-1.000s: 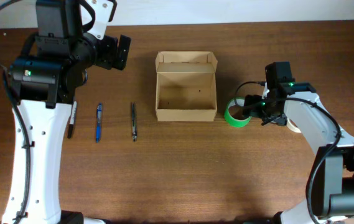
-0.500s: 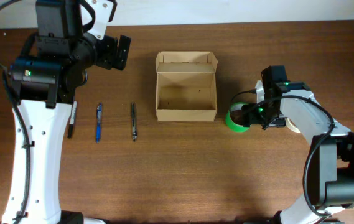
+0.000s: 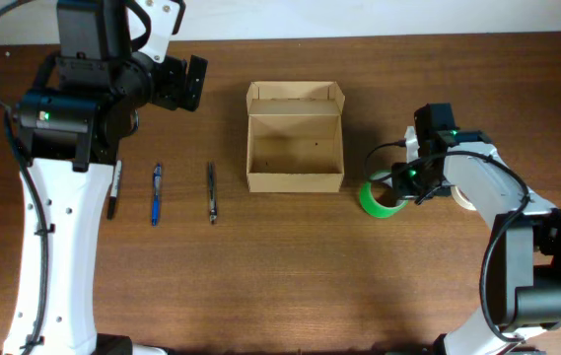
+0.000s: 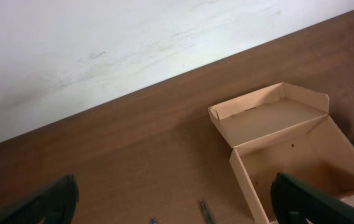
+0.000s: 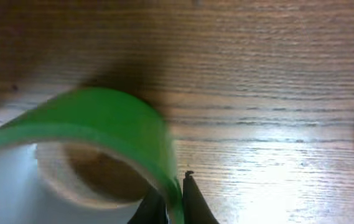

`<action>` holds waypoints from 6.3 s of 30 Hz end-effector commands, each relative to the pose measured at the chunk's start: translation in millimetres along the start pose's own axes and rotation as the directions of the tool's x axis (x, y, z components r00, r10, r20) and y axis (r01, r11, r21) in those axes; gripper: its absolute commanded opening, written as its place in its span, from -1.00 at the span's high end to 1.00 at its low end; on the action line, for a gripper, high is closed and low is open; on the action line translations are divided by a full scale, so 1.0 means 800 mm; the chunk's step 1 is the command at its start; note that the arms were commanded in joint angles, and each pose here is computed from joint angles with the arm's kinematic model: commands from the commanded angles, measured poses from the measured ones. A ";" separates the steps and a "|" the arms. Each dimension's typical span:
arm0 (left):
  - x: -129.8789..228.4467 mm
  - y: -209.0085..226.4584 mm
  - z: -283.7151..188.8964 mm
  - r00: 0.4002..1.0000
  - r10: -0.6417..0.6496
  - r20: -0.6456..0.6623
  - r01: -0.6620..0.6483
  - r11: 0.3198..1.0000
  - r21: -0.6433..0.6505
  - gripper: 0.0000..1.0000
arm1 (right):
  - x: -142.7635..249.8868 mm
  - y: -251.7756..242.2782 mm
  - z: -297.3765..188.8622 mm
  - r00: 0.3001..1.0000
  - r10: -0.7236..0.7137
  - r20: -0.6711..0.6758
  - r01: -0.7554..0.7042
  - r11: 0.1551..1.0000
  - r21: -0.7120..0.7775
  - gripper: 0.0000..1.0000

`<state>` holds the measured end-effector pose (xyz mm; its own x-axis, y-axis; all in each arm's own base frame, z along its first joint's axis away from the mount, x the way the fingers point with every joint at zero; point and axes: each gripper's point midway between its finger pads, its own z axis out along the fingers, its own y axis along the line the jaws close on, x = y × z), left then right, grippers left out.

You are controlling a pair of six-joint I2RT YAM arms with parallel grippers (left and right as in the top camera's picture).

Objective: Pack container
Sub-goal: 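Carry the green tape into the box and open the right gripper, then move the right gripper to the white tape roll and grasp it, then carry the white tape into the box onto the green tape, release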

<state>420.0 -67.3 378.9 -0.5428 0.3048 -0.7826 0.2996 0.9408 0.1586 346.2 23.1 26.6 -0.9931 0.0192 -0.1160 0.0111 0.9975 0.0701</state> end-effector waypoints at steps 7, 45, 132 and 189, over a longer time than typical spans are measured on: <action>-0.007 -0.002 -0.004 1.000 0.015 0.017 -0.015 1.000 0.006 -0.99 | -0.006 -0.002 -0.032 0.999 0.043 -0.014 -0.043 0.999 0.020 0.92; -0.006 0.001 -0.004 0.998 0.056 0.014 -0.056 0.998 -0.006 -0.98 | -0.104 0.199 -0.099 0.925 -0.365 0.106 0.360 0.931 0.065 0.92; 0.004 -0.001 0.002 0.997 0.076 -0.019 -0.076 0.997 0.004 -0.99 | -0.004 -0.224 -0.007 0.885 0.466 0.005 -0.460 0.873 0.161 -0.86; -0.005 0.003 0.003 0.996 0.094 0.006 -0.094 0.995 -0.014 -0.98 | -0.091 -0.040 -0.293 0.945 0.040 0.325 -0.090 0.986 0.138 0.92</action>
<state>421.7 -66.7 379.1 -0.5186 0.3709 -0.7704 0.3331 0.9175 0.2175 386.7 -60.7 236.1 -0.9075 0.1916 -0.3737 0.2165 0.9759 -0.0256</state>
